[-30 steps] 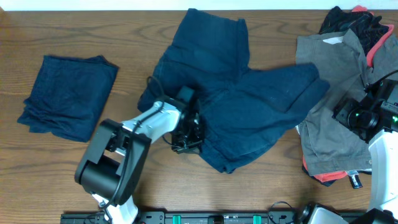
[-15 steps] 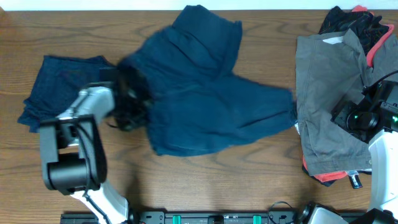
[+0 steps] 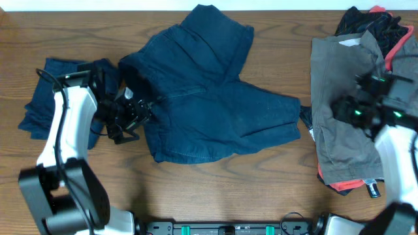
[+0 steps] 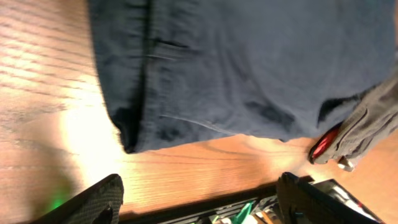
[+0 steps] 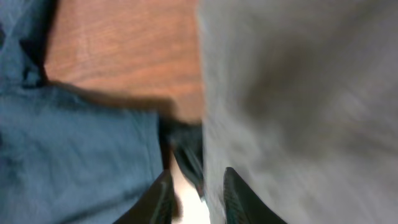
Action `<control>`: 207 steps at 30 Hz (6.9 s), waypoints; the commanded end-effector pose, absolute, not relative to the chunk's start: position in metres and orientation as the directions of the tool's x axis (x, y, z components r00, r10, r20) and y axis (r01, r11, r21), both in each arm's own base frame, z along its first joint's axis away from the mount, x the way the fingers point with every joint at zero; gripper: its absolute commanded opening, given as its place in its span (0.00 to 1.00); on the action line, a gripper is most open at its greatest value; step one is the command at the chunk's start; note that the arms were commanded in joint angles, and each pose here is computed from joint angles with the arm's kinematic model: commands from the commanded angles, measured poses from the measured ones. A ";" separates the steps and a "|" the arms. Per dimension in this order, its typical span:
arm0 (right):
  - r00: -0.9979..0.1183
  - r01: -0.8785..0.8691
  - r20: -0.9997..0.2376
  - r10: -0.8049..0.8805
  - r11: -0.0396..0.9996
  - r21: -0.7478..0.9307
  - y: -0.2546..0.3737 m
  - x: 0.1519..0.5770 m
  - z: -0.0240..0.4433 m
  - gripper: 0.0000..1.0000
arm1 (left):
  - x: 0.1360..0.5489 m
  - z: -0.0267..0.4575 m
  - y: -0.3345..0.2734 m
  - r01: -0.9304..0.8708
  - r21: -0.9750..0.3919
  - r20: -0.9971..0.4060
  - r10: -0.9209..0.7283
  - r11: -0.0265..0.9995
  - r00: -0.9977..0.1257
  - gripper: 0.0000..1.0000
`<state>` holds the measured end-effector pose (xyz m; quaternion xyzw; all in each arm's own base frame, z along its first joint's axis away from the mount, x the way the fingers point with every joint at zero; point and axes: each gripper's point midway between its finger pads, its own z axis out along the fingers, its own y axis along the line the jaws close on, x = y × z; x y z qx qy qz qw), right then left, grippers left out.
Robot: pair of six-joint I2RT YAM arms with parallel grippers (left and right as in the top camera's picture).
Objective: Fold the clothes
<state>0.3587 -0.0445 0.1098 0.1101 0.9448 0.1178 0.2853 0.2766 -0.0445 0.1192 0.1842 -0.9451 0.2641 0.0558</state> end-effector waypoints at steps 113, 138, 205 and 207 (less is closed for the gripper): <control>-0.686 0.726 0.390 0.615 0.620 0.299 0.087 0.221 0.020 0.84 | 0.191 0.061 -0.047 -0.593 -0.206 0.047 -0.598 0.778 -0.800 0.06; -0.652 0.757 0.287 0.702 0.622 0.198 0.081 0.227 0.008 0.40 | 0.190 0.061 -0.047 -0.591 -0.205 0.049 -0.595 0.780 -0.802 0.07; -0.563 0.809 0.384 0.732 0.584 0.073 0.081 0.194 0.012 0.24 | 0.180 0.060 -0.046 -0.593 -0.178 0.079 -0.589 0.785 -0.804 0.06; -0.562 0.809 0.386 0.731 0.584 0.072 0.081 0.193 0.012 0.23 | 0.180 0.060 -0.046 -0.593 -0.178 0.079 -0.589 0.785 -0.804 0.06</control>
